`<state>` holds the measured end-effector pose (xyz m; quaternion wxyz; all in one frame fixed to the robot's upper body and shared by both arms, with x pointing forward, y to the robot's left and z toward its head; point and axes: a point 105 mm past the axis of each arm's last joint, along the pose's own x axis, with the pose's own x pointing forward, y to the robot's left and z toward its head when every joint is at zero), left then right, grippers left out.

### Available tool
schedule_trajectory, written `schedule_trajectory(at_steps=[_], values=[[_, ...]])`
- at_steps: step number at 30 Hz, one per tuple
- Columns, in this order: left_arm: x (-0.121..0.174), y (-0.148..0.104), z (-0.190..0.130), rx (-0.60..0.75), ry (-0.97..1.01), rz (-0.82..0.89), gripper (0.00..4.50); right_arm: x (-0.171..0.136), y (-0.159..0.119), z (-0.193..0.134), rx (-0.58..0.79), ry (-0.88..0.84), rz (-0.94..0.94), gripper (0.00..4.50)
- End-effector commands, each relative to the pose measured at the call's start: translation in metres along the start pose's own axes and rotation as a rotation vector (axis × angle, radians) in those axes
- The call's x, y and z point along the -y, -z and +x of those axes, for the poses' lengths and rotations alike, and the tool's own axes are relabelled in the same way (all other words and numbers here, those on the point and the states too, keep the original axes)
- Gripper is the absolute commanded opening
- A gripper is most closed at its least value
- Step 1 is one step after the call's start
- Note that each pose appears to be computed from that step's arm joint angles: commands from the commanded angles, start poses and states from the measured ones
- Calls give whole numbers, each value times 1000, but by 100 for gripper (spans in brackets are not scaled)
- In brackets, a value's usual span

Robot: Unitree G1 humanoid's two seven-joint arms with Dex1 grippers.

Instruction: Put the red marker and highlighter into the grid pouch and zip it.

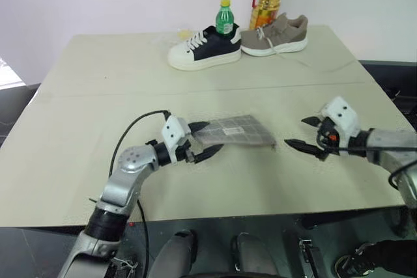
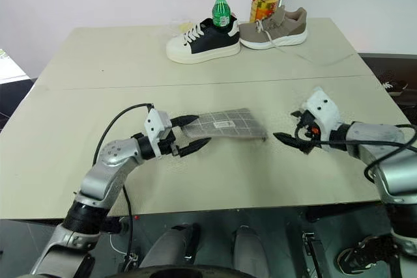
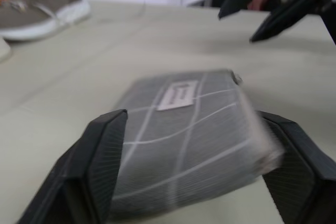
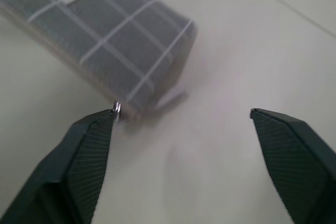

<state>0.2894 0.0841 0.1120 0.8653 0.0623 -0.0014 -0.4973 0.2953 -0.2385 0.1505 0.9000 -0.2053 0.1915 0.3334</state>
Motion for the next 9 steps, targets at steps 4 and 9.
schedule_trajectory(at_steps=[4,9], values=[[-32,20,-64,-67,-347,-92,357,30,-6,-7,157,156,20,405],[-50,32,-99,-89,-557,-103,357,32,6,0,174,168,69,405]])
